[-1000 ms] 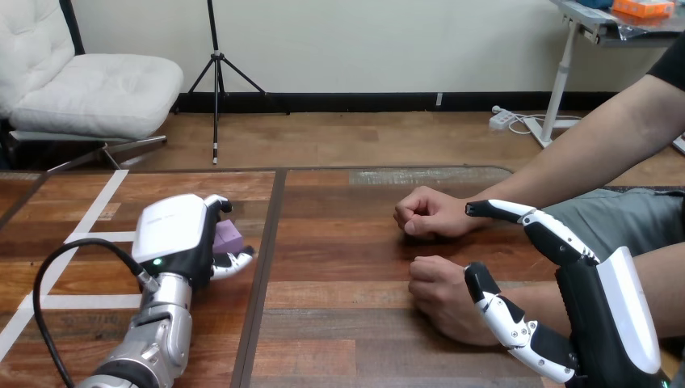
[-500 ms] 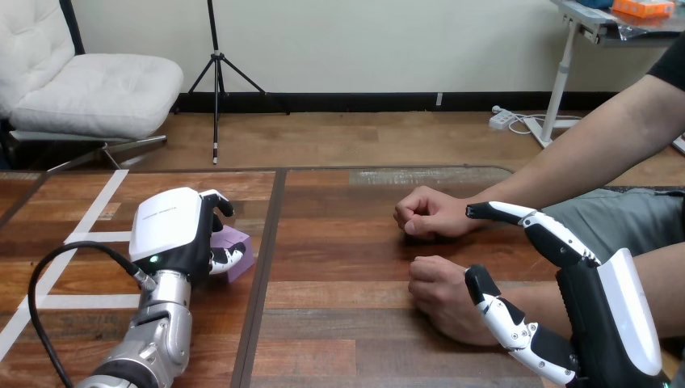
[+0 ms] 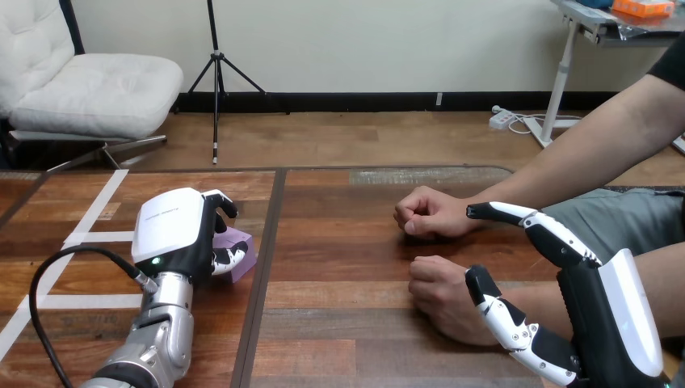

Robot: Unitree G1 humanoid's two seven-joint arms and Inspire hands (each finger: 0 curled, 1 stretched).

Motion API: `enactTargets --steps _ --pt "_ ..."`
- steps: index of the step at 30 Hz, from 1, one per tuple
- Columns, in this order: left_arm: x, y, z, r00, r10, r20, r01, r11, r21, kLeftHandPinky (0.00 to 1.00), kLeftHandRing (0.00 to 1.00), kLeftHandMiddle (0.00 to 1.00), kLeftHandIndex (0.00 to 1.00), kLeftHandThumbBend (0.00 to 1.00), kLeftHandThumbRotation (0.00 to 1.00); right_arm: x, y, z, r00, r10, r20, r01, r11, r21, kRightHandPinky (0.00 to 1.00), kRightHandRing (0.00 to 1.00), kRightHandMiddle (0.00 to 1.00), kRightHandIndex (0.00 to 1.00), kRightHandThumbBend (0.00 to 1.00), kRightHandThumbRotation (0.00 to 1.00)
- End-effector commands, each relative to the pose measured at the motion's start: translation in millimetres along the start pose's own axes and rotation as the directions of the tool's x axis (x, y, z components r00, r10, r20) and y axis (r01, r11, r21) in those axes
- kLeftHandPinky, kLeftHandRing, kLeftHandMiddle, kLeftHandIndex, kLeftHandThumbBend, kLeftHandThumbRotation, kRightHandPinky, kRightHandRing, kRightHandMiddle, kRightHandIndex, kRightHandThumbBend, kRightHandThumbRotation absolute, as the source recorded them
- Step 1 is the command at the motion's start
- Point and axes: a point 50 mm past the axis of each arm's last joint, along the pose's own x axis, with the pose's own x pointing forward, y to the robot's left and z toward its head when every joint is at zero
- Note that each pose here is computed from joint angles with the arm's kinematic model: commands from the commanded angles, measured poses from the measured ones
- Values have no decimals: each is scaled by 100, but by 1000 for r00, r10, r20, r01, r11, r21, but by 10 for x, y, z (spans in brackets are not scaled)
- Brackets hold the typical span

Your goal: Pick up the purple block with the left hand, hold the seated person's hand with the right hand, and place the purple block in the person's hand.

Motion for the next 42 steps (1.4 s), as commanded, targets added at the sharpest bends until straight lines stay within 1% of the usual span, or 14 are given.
enactTargets --steps 1,18,34,40,42 --pt "37 37 68 999 36 27 -36 999 -16 49 52 56 63 49 0 104 -91 100 996 -30 84 31 999 -12 79 78 76 73 37 50" --pt "21 4 46 1000 4 9 -4 1000 -8 52 53 57 64 52 0 104 -95 102 996 -22 81 23 1000 -18 80 78 76 73 39 52" --pt "9 4 45 1000 17 20 -17 1000 -9 51 53 56 66 56 0 101 -97 102 996 -21 81 22 1000 -18 80 78 76 73 39 53" --pt "4 11 48 999 35 30 -35 999 -3 52 55 58 67 57 0 104 -92 101 997 -18 80 19 1000 -21 80 78 76 73 39 53" --pt "3 14 49 998 44 34 -44 999 4 52 56 59 68 57 2 106 -90 102 997 -16 80 18 1000 -22 80 78 76 73 39 53"
